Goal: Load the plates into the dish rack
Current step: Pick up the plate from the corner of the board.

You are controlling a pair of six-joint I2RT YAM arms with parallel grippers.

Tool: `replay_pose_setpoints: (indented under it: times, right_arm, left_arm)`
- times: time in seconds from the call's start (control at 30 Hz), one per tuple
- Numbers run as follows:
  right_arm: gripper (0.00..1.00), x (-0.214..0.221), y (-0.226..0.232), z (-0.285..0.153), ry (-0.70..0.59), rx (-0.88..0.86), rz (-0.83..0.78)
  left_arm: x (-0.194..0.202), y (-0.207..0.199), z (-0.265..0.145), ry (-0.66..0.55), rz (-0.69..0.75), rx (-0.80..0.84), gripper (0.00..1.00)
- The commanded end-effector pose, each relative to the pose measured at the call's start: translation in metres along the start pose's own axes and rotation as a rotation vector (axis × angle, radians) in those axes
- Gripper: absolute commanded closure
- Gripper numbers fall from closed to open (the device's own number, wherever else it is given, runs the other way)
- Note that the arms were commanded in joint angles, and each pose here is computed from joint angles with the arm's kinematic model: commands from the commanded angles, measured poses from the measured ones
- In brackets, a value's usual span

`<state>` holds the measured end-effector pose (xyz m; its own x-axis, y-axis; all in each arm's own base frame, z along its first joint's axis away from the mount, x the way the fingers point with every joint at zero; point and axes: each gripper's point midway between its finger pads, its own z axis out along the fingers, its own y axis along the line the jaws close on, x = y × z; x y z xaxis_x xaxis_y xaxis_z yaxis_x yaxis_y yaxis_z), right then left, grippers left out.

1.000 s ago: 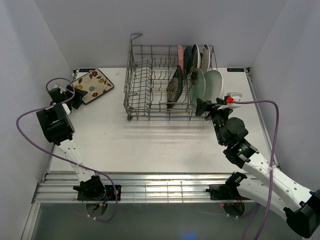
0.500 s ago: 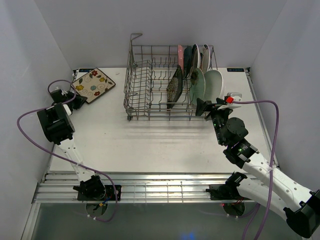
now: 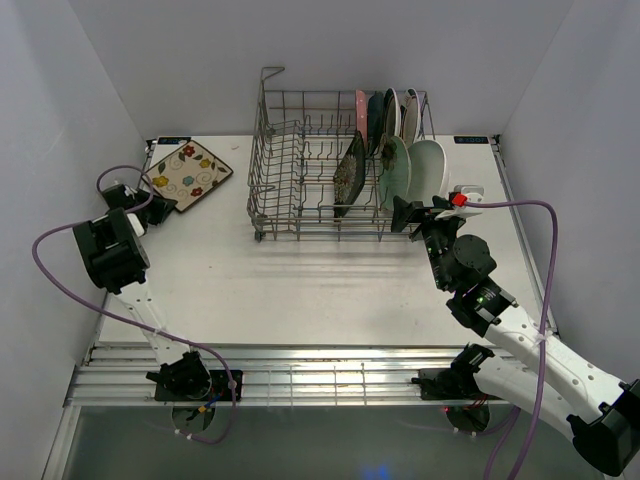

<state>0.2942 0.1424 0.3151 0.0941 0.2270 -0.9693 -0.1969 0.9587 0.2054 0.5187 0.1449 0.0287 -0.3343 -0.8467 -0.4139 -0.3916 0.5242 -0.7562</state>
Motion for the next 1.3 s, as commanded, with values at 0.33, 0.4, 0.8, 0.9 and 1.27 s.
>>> replay_pose_setpoints:
  times: [0.33,0.4,0.8,0.9,1.27]
  right_arm:
    - [0.08,-0.012,0.006,0.0,-0.034,-0.026,0.05]
    - [0.08,-0.01,0.008,0.001,-0.023,-0.038,0.047]
    - [0.07,-0.003,0.033,0.005,0.027,-0.147,0.062]
    - [0.07,0.003,0.045,0.009,0.059,-0.193,0.062]
    - [0.06,0.015,0.086,0.01,0.131,-0.38,0.101]
  left_arm:
    - [-0.011,-0.053,-0.043,-0.037,0.118,0.093,1.0]
    - [-0.014,-0.061,-0.05,-0.048,0.132,0.107,1.0]
    - [-0.02,-0.107,-0.104,-0.121,0.254,0.182,1.0]
    - [-0.019,-0.119,-0.12,-0.131,0.287,0.201,1.0]
    - [-0.011,-0.135,-0.152,-0.108,0.347,0.216,1.0]
